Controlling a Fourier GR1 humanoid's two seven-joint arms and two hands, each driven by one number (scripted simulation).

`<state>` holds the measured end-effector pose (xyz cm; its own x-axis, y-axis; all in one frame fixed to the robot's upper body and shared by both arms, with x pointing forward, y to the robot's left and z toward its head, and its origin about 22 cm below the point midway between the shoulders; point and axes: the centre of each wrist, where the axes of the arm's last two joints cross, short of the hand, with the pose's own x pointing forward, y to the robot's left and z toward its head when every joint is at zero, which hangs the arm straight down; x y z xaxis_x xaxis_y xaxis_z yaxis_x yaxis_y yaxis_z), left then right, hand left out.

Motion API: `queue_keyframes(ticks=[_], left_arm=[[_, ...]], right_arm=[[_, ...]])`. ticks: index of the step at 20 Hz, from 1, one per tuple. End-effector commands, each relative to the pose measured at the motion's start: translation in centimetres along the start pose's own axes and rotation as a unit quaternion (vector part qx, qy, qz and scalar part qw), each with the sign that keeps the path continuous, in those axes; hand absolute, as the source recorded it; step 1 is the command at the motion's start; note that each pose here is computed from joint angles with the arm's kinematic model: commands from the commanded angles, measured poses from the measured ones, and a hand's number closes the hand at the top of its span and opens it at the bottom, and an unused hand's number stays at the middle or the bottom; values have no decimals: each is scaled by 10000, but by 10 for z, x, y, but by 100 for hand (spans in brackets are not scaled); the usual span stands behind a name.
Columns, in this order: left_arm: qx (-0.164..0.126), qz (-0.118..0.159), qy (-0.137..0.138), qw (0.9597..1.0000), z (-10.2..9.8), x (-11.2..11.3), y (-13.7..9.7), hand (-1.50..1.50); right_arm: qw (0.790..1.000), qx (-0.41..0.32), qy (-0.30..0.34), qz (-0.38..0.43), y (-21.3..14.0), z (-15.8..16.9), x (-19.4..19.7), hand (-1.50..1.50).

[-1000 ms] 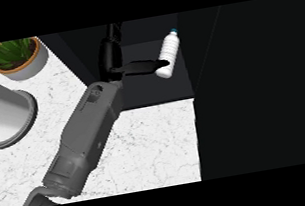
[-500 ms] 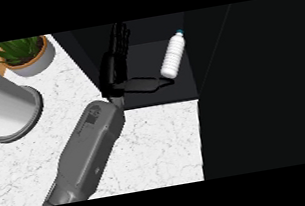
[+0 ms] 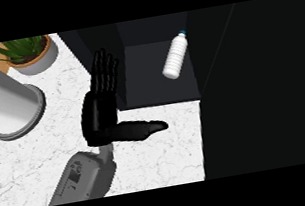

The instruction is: Pick up the bottled water, place it into the cabinet and close the cabinet

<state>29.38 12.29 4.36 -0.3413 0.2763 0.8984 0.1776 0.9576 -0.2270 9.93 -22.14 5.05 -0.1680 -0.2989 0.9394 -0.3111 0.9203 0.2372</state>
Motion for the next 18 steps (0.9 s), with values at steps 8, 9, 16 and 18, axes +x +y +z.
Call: queue_keyframes(ticks=[8, 9, 16, 18], left_arm=[[-138, 384, 41, 9992, 101, 82, -1, -150], [-193, 321, -4, 9993, 104, 93, 13, -150], [261, 193, -259, 9991, 142, 107, 33, -150], [238, 130, -279, 9992, 152, 112, 49, -150]], right_arm=[[9935, 943, 336, 544, 1, 6, 8, 150], [9923, 1033, 448, 508, 7, 10, 3, 150], [9694, 2268, 660, 673, 21, 3, 26, 150], [9648, 2421, 746, 701, 38, -2, 24, 150]])
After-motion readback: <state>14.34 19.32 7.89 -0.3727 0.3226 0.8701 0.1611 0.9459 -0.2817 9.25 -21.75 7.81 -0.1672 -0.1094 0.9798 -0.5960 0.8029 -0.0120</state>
